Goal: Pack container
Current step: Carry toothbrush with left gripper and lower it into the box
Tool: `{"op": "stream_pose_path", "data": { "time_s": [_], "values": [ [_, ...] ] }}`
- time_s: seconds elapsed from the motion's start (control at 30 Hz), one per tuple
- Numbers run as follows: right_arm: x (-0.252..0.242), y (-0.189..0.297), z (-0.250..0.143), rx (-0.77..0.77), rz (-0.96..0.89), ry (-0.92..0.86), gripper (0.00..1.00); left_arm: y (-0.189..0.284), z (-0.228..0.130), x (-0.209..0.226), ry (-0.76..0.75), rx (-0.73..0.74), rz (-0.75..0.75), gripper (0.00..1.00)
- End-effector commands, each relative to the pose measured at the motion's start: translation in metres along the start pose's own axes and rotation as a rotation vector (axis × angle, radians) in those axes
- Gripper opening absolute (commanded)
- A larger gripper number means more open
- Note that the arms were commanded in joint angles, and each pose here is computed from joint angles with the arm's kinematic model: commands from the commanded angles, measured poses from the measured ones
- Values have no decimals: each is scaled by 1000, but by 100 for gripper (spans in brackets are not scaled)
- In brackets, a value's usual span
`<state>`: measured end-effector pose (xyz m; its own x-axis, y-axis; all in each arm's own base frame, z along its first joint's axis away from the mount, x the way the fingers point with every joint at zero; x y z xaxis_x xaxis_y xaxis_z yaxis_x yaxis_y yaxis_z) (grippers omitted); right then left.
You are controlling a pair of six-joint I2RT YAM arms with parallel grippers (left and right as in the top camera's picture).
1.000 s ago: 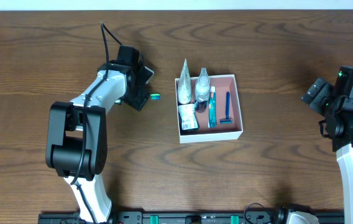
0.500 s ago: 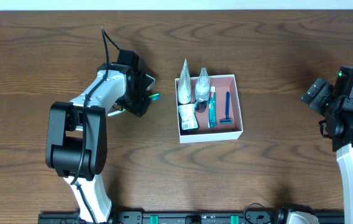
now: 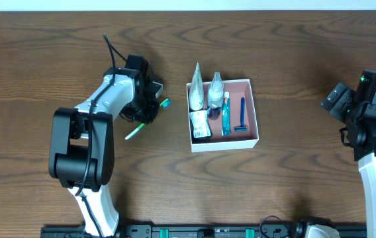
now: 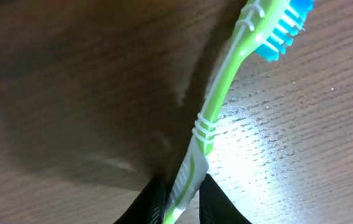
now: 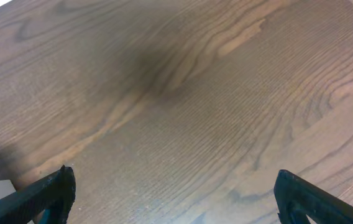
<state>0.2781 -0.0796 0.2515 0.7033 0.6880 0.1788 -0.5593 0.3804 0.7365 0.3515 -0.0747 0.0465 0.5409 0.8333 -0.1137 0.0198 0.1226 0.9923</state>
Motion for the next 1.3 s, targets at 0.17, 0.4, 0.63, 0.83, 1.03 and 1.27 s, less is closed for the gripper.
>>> {"op": "stream_pose_path", "data": {
  "time_s": [0.17, 0.4, 0.63, 0.83, 1.03, 1.27],
  "values": [
    [-3, 0, 3, -11, -16, -8, 99, -11, -16, -7, 145, 85, -51, 10],
    [-3, 0, 3, -11, -16, -8, 99, 25, -12, -14, 140, 33, -60, 6],
    [-3, 0, 3, -11, -16, -8, 99, 110, 9, -41, 88, -249, -144, 6],
    [-3, 0, 3, -11, -16, -8, 99, 213, 11, -90, -36, -573, -148, 6],
    [-3, 0, 3, -11, -16, -8, 99, 299, -1, -145, -88, -903, -108, 6],
    [-3, 0, 3, -11, -16, -8, 99, 319, 10, -205, 2, -1048, -78, 6]
  ]
}}
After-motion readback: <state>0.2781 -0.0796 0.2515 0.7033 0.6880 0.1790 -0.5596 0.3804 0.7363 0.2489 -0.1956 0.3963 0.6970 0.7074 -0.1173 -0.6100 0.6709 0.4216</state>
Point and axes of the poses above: each gripper's point midway between its finger pads, its own y axis back along the fingers, its own x axis along the line the jaws close on, z = x × y, the point moved 5 cm from there along y, back along the fingers, and after that the axes turned 11 degrees about -y, right-handed, at the moved point
